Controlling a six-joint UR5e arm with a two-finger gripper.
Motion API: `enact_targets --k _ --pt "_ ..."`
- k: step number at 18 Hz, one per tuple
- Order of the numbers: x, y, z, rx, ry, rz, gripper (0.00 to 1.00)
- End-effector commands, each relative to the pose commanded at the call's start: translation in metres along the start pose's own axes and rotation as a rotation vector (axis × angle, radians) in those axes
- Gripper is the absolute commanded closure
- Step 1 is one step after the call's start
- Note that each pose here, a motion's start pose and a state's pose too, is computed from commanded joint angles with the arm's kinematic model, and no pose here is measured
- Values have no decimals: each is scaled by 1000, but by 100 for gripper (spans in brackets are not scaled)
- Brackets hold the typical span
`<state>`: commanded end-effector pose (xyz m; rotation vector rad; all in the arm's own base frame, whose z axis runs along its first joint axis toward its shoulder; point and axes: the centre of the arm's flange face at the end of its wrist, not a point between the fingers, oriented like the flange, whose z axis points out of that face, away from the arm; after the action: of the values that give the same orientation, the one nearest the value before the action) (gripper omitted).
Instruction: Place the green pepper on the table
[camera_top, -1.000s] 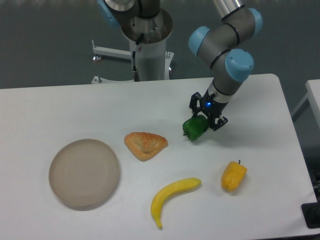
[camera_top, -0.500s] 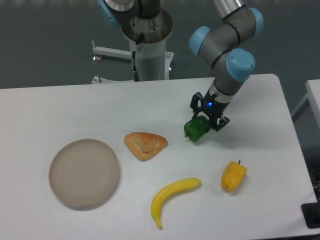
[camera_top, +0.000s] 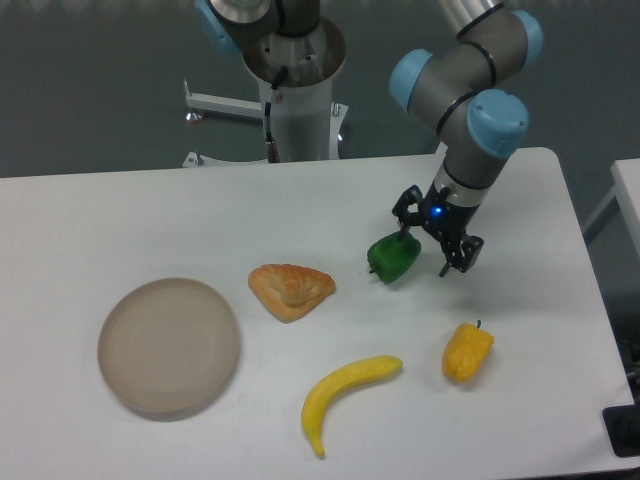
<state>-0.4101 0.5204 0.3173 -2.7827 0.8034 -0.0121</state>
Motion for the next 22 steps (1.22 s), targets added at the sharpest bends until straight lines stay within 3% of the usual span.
enact_targets --k 5,22 --pt "-28 -25 -1 -1 -35 26 0" --pt "-39 -31 -1 -10 -61 -8 0"
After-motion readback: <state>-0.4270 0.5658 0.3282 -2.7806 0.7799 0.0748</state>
